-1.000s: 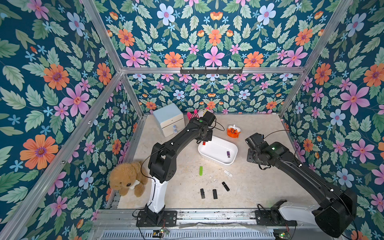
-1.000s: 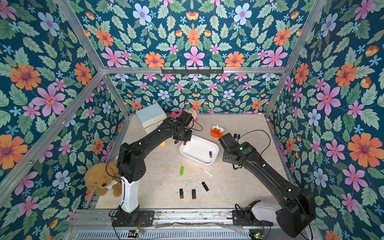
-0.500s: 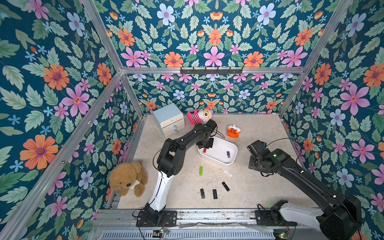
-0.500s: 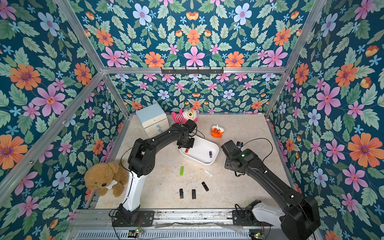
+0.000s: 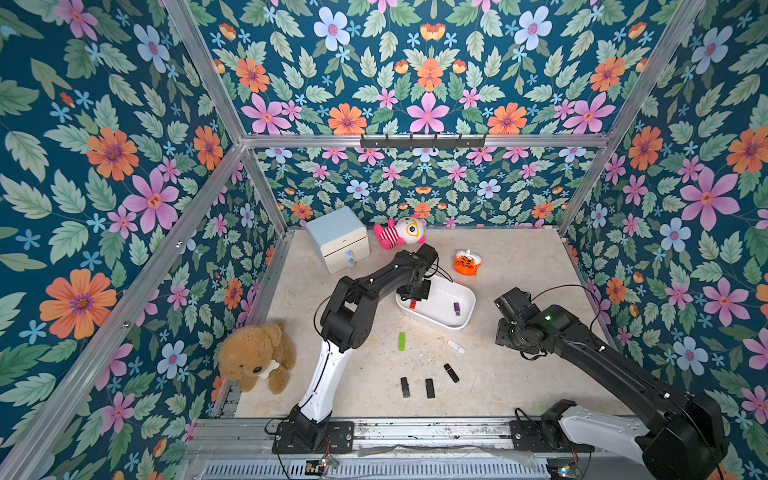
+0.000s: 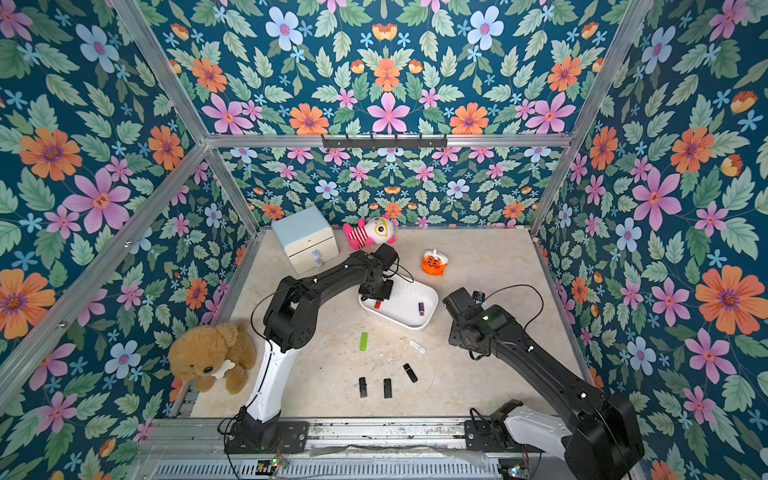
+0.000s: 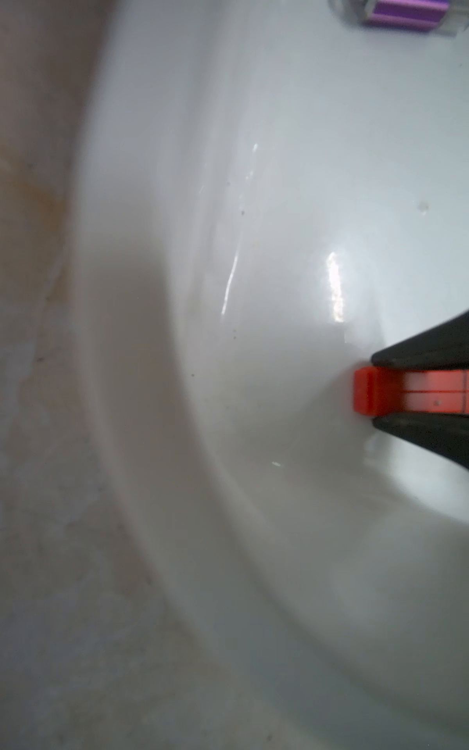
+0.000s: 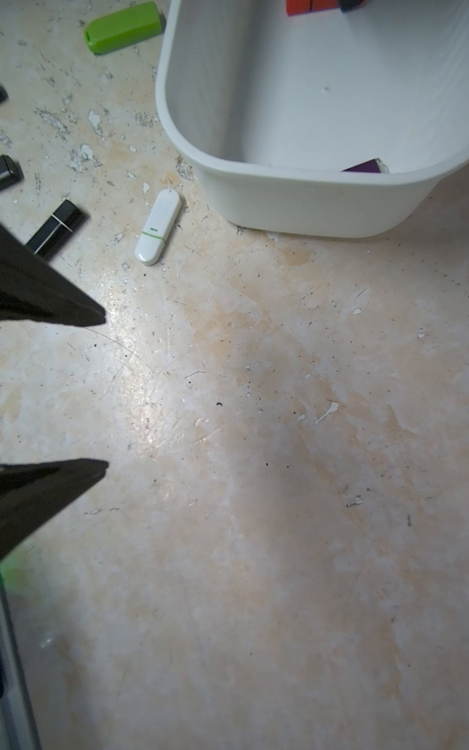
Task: Put the usb flash drive into the storage box
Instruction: Place the USB flash in the storage box, then pick up the USB flash from the center of the board.
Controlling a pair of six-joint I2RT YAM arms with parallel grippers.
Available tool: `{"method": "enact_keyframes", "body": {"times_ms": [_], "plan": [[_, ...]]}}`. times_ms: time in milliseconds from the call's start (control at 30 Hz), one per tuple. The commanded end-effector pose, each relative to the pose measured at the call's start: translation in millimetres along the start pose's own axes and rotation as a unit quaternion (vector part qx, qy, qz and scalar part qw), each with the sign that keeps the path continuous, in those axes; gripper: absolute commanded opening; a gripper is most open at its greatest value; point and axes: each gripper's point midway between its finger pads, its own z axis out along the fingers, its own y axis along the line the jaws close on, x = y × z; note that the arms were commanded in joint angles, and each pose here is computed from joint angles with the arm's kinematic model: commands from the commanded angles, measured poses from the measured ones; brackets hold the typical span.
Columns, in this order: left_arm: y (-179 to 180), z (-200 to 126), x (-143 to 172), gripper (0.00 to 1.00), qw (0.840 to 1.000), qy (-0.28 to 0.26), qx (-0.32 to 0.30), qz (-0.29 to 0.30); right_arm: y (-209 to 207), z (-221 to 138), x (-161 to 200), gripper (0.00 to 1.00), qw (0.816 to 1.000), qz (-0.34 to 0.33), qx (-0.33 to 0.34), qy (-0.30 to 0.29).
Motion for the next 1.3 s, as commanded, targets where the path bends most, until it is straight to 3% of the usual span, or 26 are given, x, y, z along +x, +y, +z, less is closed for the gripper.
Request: {"method": "enact_keyframes", "body": {"times_ms": [0, 300, 733, 933, 1267], "plan": [[8, 9, 10, 0.0, 1.0, 0.019, -0.021, 0.0, 9, 1, 0, 0.56, 1.0, -0.008, -0.018, -0.001], [1, -10, -2, 0.35, 1.0, -0.003, -0.004, -0.004, 31, 8, 10, 0.57, 0.998, -0.061, -0.032, 0.002], [5, -96, -30, 0.59, 0.997, -0.072, 0.002, -0.028, 58, 8, 35, 0.57, 0.989, -0.137, -0.05, 0.02], [28, -126, -1, 0.69, 0.996, -0.078, -0.019, -0.047, 81, 13, 64, 0.57, 0.978, -0.187, -0.074, 0.053], [58, -133, 80, 0.82, 0.994, -0.053, -0.031, -0.092, 111, 30, 86, 0.56, 0.961, -0.245, -0.083, 0.094]]}}
